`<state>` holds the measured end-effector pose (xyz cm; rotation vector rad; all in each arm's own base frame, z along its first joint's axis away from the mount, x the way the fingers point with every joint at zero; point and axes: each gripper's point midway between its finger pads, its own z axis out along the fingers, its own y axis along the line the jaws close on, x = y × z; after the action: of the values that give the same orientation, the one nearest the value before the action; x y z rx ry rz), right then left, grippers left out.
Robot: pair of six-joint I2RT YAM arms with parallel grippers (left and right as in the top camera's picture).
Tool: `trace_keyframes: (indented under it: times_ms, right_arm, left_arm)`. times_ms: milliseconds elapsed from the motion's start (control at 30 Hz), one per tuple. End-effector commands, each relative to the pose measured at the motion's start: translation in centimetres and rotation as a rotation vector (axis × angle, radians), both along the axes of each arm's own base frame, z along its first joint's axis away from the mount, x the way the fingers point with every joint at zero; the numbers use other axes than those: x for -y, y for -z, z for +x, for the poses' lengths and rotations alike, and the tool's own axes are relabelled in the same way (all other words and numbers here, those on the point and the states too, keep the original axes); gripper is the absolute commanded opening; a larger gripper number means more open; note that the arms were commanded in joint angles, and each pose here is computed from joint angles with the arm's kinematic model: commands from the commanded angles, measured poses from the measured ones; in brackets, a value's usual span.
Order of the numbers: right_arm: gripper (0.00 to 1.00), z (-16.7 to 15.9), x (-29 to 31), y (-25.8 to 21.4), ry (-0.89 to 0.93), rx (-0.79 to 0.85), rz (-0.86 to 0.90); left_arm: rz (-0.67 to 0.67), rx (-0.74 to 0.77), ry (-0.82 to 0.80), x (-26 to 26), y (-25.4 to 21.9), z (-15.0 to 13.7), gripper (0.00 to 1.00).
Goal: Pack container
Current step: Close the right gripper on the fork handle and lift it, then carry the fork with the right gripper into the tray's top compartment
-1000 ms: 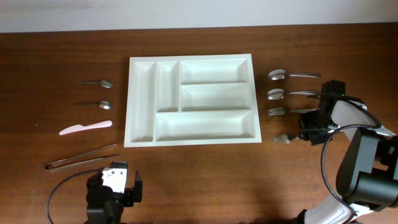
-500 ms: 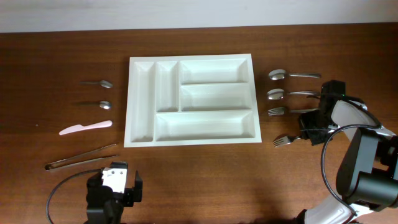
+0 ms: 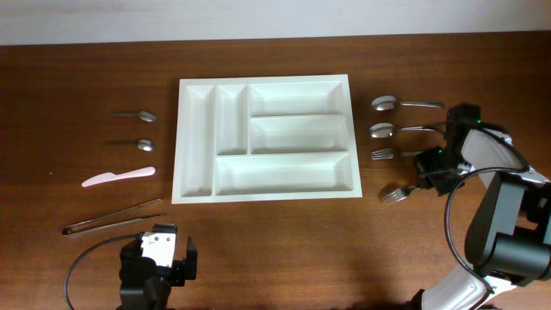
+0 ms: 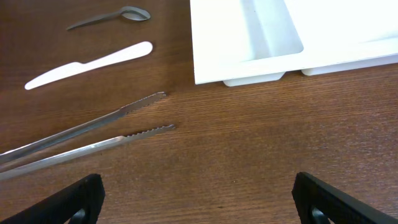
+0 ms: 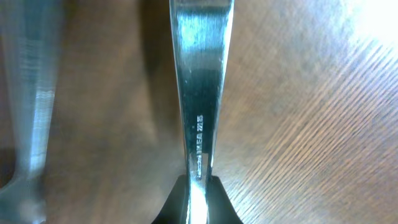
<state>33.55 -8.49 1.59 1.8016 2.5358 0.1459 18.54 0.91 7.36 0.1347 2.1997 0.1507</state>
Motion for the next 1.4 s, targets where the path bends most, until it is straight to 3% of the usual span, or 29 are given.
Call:
trace_keyframes:
  times_ms: [0,400,600,967,1367]
  right_arm:
    - [0.04,1.9,1.1,-1.9,-0.054,0.047,-0.040]
    - [0.04,6.6,-1.2,-9.2,-0.255,0.160,-0.081]
    - [0.04,10.5,-7.4,-14.6,-0.386,0.330,-0.012]
    - [0.04,14.7,-16.8,-17.7,-0.384,0.536,0.043]
    - [0.04,19.7,-23.9,-20.8,-0.271,0.821,-0.106]
  left_arm:
    - [0.008,0.004,0.015,0.2,0.0,0.0,0.99]
    - [0.008,0.004,0.015,0.2,0.0,0.0,0.99]
    - [0.008,0.004,0.015,0.2,0.0,0.0,0.99]
    - [0.008,0.004,0.015,0.2,0.0,0.0,0.99]
    - [0.008,0.004,0.015,0.2,0.0,0.0,0.99]
